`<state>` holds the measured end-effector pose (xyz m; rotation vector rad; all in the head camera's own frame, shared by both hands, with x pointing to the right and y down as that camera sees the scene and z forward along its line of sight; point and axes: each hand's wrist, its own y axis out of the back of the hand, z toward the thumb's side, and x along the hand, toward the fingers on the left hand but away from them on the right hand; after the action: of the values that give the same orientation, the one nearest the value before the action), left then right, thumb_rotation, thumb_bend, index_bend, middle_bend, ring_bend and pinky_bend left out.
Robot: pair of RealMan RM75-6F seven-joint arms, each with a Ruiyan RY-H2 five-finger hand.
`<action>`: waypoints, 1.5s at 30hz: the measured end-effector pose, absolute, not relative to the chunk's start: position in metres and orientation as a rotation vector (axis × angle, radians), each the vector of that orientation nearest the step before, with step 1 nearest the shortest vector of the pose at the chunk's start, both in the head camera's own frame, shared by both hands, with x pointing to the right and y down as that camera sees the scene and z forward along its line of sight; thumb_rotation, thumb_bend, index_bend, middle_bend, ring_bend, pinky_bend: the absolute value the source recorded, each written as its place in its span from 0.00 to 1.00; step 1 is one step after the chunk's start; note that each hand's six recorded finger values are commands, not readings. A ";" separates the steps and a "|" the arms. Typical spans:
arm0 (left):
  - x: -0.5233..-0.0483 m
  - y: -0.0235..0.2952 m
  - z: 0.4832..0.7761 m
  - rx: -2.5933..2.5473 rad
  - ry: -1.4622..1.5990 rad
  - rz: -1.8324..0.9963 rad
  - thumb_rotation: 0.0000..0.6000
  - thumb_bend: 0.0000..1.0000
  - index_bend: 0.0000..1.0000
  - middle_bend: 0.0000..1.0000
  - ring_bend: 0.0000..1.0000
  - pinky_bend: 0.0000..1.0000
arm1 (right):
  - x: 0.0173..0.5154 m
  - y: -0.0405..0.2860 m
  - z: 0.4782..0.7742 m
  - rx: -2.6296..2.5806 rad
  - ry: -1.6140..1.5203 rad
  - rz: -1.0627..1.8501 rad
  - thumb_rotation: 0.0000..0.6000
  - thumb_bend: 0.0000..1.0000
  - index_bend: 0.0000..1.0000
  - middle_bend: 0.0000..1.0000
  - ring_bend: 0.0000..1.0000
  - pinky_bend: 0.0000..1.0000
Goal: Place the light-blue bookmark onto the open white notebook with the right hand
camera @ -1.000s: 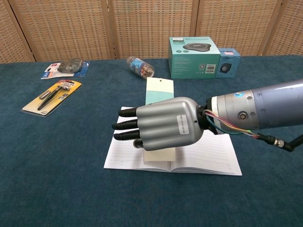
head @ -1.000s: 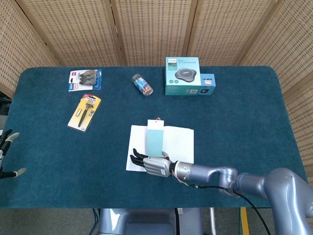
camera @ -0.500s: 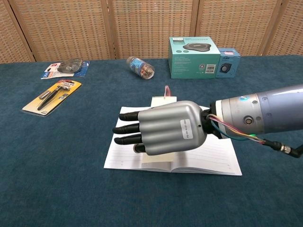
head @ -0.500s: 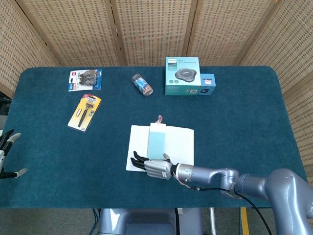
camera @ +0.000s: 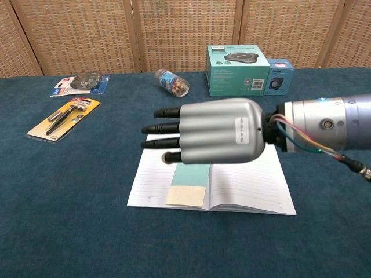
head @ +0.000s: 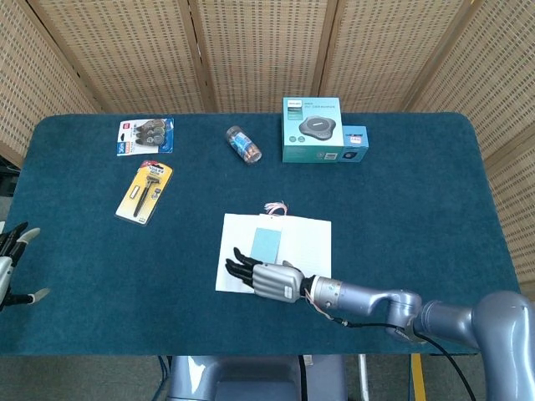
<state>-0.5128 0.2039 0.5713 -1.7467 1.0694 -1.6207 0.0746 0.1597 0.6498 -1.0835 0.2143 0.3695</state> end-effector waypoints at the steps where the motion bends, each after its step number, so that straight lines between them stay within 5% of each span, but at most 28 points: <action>1: -0.513 0.204 0.571 -1.748 1.070 -1.620 1.00 0.00 0.00 0.00 0.00 0.00 | 0.076 0.156 0.647 -1.116 0.188 0.389 1.00 0.33 0.23 0.06 0.00 0.13; 5: -0.512 0.204 0.571 -1.753 1.071 -1.616 1.00 0.00 0.00 0.00 0.00 0.00 | 0.088 0.134 0.634 -1.295 0.045 0.493 1.00 0.83 0.22 0.05 0.00 0.12; 8: -0.512 0.204 0.571 -1.757 1.071 -1.614 1.00 0.00 0.00 0.00 0.00 0.00 | 0.099 0.118 0.630 -1.441 -0.066 0.582 1.00 1.00 0.16 0.01 0.00 0.12; 14: -0.510 0.204 0.571 -1.763 1.061 -1.611 1.00 0.00 0.00 0.00 0.00 0.00 | 0.120 0.105 0.637 -1.703 -0.189 0.779 1.00 1.00 0.08 0.00 0.00 0.12; 45: -0.511 0.201 0.576 -1.777 1.061 -1.624 1.00 0.00 0.00 0.00 0.00 0.00 | 0.123 0.132 0.710 -1.649 0.098 1.005 1.00 1.00 0.08 0.00 0.00 0.12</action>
<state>-0.5113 0.2008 0.5758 -1.7773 1.0613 -1.6239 0.1235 0.1324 0.7098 -1.6492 0.0980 1.0054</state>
